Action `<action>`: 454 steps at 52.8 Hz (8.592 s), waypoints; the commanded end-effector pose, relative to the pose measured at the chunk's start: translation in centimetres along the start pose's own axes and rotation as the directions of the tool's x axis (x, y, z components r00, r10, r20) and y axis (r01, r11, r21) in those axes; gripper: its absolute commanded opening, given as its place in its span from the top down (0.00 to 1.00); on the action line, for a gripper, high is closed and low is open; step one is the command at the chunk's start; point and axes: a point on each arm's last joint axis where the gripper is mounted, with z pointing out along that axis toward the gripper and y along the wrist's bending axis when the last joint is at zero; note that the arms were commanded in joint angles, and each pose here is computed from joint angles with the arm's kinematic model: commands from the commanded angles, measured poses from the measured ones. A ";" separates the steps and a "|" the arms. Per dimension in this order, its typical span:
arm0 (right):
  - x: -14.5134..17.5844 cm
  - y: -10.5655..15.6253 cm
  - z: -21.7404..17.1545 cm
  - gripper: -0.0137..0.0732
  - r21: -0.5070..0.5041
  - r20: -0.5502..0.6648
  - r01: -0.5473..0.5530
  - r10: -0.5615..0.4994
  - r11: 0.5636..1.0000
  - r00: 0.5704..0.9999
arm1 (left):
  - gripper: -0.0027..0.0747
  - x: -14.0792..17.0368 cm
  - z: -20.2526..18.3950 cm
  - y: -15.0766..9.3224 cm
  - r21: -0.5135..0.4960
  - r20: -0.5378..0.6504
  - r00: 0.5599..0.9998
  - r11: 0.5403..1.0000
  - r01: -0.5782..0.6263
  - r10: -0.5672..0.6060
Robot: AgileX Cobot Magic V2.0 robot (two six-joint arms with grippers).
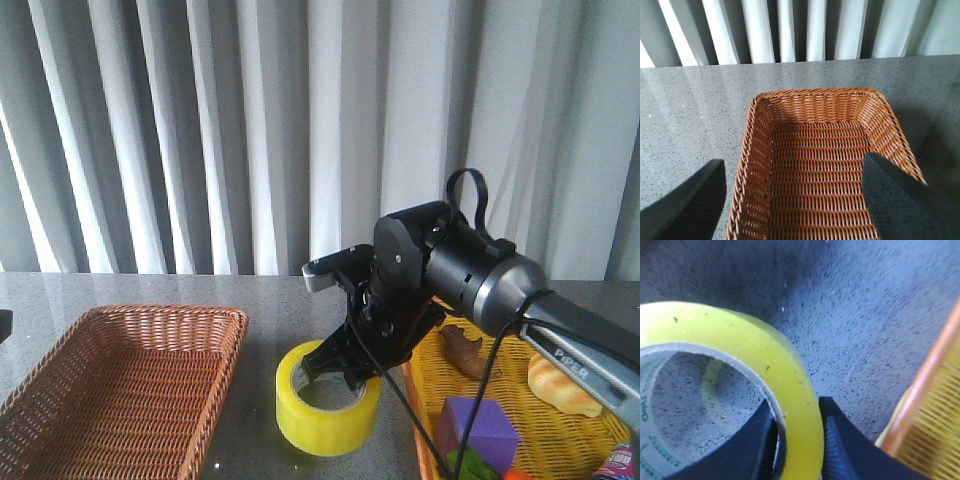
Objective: Transfer tape with both arms
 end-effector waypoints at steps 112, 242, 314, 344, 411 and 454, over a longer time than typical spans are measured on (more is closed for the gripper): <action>4.9 -13.1 -23.1 0.59 0.137 0.500 -0.302 0.197 0.943 0.844 | 0.28 -1.7 -0.9 -0.2 0.010 0.100 0.995 1.000 0.014 -0.015; 15.6 -11.7 -25.0 0.85 0.214 0.673 -0.354 0.125 0.910 0.729 | 0.32 -0.1 20.2 -21.6 0.404 -0.465 0.831 0.908 -0.107 0.305; 15.6 -11.7 -25.0 0.85 0.214 0.672 -0.354 0.126 0.910 0.730 | 0.95 1.9 22.0 -22.0 0.314 -0.593 0.782 0.949 0.004 0.193; 15.6 -11.7 -25.0 0.85 0.214 0.672 -0.354 0.126 0.910 0.730 | 0.95 -12.0 14.8 -21.6 0.391 -0.316 0.944 0.920 0.033 0.100; 15.6 -11.7 -25.0 0.85 0.214 0.673 -0.354 0.125 0.910 0.729 | 0.94 -11.1 17.9 0.5 0.029 -0.455 0.876 0.981 0.194 -0.160; 15.6 -11.7 -25.0 0.85 0.214 0.673 -0.354 0.125 0.910 0.729 | 0.94 -4.2 22.7 0.6 0.038 -0.643 0.762 0.990 0.137 -0.081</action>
